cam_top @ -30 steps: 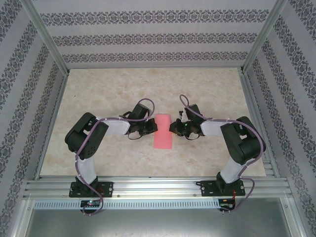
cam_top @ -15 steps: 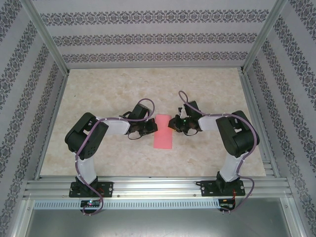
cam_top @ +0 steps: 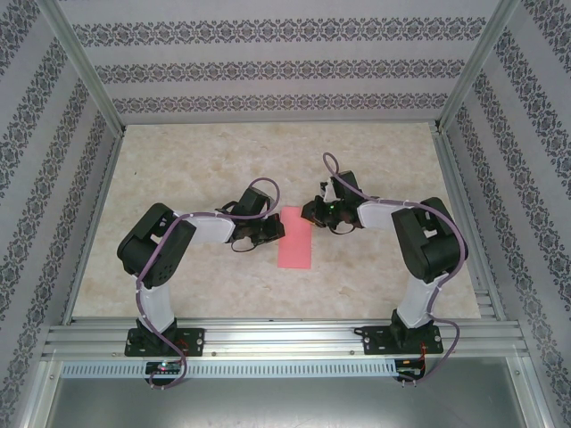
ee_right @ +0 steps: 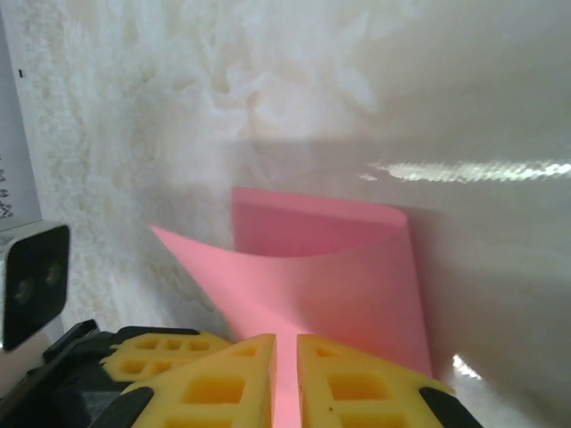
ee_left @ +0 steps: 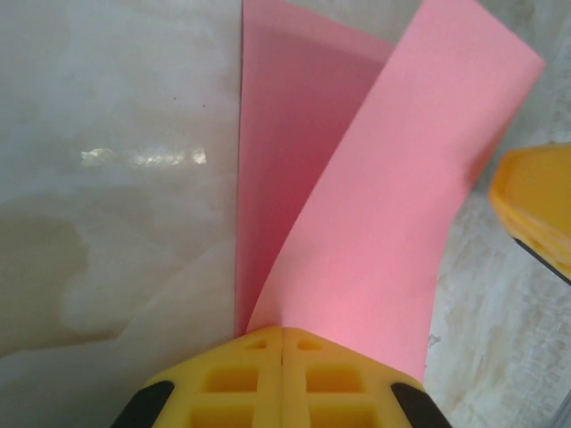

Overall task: Fold a paper plane with a square sheet of paper (pick it up from the middle)
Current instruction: First fold in half a square sheet of paper at the center of the table.

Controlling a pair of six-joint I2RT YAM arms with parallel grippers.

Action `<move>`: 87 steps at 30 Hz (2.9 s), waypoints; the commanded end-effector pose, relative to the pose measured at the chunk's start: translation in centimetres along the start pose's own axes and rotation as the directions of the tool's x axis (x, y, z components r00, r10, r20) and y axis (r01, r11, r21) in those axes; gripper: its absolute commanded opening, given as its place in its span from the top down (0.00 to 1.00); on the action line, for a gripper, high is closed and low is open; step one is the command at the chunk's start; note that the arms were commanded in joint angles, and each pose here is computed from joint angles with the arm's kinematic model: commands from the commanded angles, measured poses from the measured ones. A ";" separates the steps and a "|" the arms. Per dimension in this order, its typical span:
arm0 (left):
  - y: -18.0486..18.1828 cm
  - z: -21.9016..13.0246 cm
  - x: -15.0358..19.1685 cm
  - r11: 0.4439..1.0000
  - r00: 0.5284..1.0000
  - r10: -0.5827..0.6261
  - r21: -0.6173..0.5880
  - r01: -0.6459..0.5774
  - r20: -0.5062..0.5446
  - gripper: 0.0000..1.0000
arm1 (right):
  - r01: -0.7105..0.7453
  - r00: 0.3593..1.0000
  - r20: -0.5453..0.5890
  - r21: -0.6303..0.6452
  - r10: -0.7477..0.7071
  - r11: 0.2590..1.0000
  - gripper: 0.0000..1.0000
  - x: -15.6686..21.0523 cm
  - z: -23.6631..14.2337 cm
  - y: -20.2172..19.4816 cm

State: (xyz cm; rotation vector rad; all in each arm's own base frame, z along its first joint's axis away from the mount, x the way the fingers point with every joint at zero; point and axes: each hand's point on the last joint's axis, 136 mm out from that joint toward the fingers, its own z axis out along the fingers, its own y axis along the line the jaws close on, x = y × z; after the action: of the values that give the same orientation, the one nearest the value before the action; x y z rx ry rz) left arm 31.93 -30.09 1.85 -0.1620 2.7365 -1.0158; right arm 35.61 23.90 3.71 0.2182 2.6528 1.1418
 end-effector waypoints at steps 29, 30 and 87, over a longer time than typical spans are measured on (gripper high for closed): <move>3.5 1.2 3.0 0.992 0.995 -0.013 -0.126 0.001 -0.096 1.00 | -0.099 0.994 -0.021 0.133 0.103 0.986 0.84 -2.3 1.7 -4.4; 3.5 1.2 3.1 0.992 0.995 -0.013 -0.127 0.000 -0.097 1.00 | -0.096 0.995 -0.018 0.130 0.099 0.987 0.83 -2.6 1.5 -4.0; 2.9 1.2 2.9 0.994 0.995 -0.011 -0.113 -0.001 -0.101 1.00 | -0.051 0.998 -0.023 0.036 0.051 0.998 0.81 -0.3 -1.6 0.3</move>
State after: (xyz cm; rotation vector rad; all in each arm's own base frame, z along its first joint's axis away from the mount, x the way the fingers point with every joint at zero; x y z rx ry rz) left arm 31.95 -30.24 1.88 -0.1425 2.7492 -0.9997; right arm 36.17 22.61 2.40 0.3546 2.7508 1.0832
